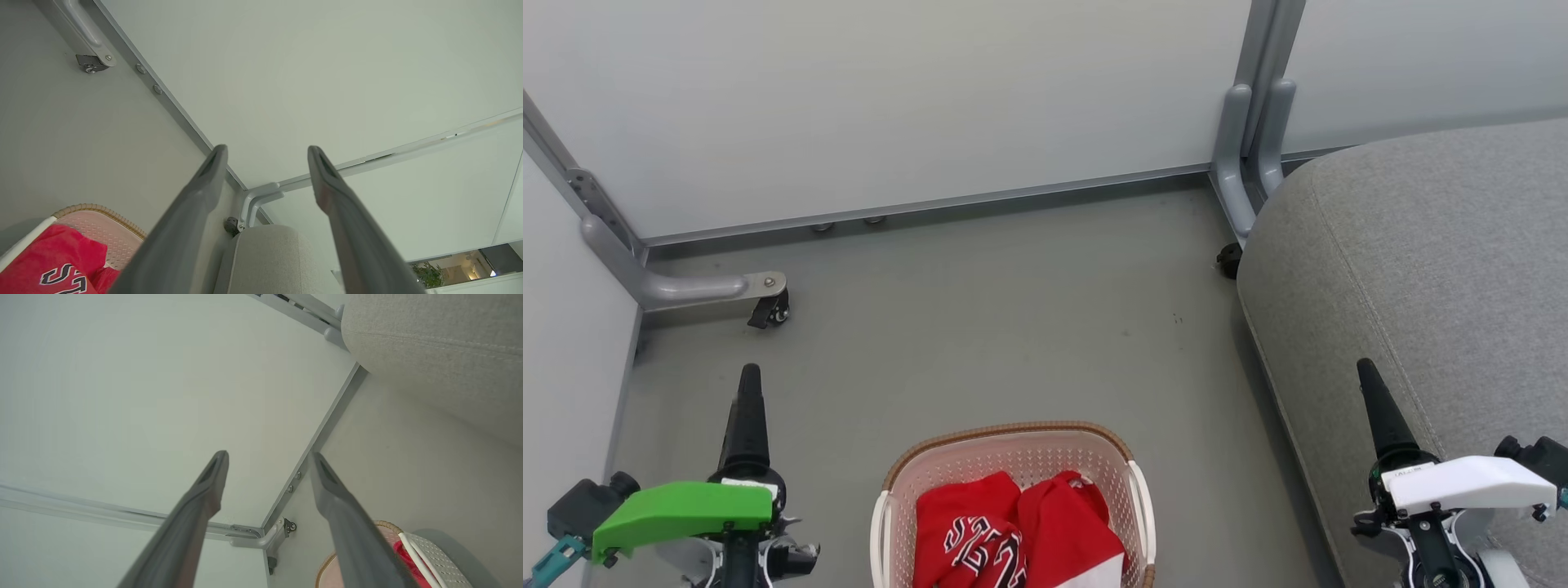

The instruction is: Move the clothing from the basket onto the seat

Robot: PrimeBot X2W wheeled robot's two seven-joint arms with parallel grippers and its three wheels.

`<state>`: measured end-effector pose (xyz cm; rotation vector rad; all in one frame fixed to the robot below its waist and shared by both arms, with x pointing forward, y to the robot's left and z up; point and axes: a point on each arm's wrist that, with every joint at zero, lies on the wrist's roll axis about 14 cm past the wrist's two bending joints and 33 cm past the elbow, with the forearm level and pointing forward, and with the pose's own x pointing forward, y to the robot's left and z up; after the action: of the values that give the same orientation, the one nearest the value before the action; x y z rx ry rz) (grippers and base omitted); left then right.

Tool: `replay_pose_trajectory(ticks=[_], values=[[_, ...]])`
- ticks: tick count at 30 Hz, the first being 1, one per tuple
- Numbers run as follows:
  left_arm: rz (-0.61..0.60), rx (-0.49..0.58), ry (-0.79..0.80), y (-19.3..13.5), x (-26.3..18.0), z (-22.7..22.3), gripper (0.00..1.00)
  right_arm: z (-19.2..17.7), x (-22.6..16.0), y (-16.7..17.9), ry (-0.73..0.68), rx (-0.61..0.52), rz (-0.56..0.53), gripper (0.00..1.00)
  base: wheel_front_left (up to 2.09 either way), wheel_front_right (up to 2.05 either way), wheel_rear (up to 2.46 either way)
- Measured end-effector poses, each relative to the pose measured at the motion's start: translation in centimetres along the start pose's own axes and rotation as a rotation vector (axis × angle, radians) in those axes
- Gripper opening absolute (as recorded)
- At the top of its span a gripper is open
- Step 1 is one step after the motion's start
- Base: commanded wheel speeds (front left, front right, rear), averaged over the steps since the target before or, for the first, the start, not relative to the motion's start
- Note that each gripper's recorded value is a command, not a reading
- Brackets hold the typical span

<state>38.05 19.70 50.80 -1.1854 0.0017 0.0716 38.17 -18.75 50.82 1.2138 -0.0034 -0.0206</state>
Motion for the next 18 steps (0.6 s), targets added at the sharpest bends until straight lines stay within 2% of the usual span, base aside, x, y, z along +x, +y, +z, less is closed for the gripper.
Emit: replay_pose_trajectory(ticks=[18], values=[[-0.002,0.388,-0.005,-1.0,0.1,-0.9,1.00,-0.5,0.3,1.9,-0.008,-0.294,0.068,1.00,0.00,0.00,0.00]])
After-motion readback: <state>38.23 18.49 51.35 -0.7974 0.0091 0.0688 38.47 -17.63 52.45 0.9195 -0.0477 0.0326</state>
